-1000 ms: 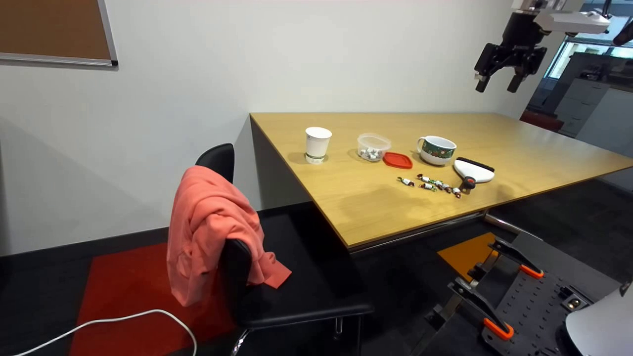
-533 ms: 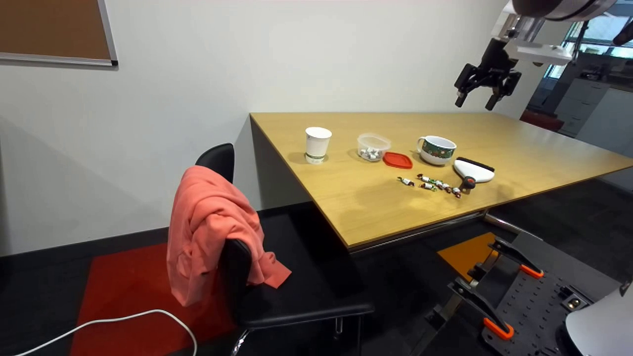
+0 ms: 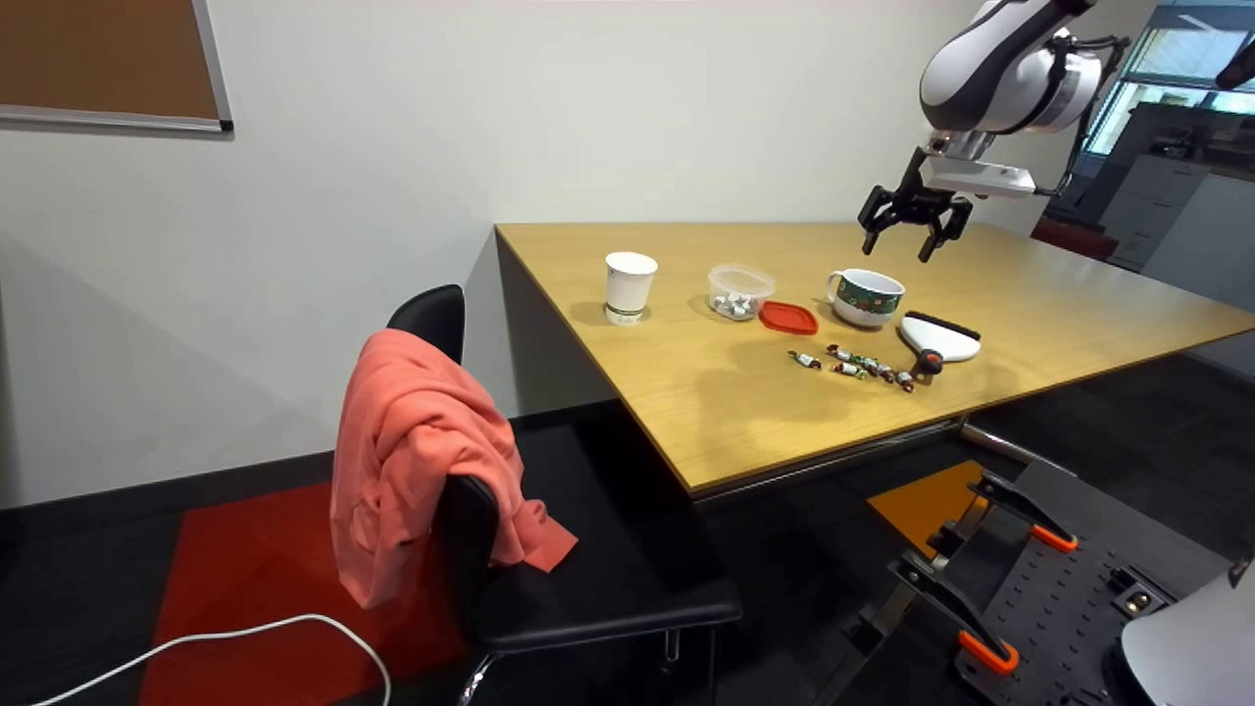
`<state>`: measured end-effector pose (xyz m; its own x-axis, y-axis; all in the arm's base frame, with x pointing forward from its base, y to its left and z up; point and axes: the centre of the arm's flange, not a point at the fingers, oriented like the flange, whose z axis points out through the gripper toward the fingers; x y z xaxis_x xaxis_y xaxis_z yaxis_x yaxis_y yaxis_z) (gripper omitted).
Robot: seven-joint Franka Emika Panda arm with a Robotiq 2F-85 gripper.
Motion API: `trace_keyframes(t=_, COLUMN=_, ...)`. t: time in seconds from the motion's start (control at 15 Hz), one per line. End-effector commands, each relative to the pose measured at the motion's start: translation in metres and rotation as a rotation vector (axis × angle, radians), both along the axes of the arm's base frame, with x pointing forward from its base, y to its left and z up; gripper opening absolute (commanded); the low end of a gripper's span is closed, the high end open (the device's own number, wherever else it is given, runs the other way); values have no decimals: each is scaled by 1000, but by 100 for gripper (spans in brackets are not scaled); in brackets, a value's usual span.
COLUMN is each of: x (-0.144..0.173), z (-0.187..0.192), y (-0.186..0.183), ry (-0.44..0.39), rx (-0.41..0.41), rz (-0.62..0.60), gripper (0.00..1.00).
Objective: Put the red lid on top of the clear bowl
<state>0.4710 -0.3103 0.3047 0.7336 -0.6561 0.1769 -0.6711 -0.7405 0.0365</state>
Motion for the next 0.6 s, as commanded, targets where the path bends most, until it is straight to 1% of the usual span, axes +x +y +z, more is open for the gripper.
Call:
trace_keyframes(t=0.0, x=3, z=-7, y=-3, ry=10, rx=-2, rz=-2, gripper=100)
trace_keyframes(t=0.07, x=4, z=-11, y=-3, ry=18, rx=-1, rz=-2, gripper=100)
trace_keyframes(t=0.33, x=4, z=-6, y=-2, ry=10, rx=-2, rz=1, gripper=100)
trace_keyframes(t=0.53, x=18, z=-24, y=-9, ry=-15, rx=-13, rz=11, gripper=100)
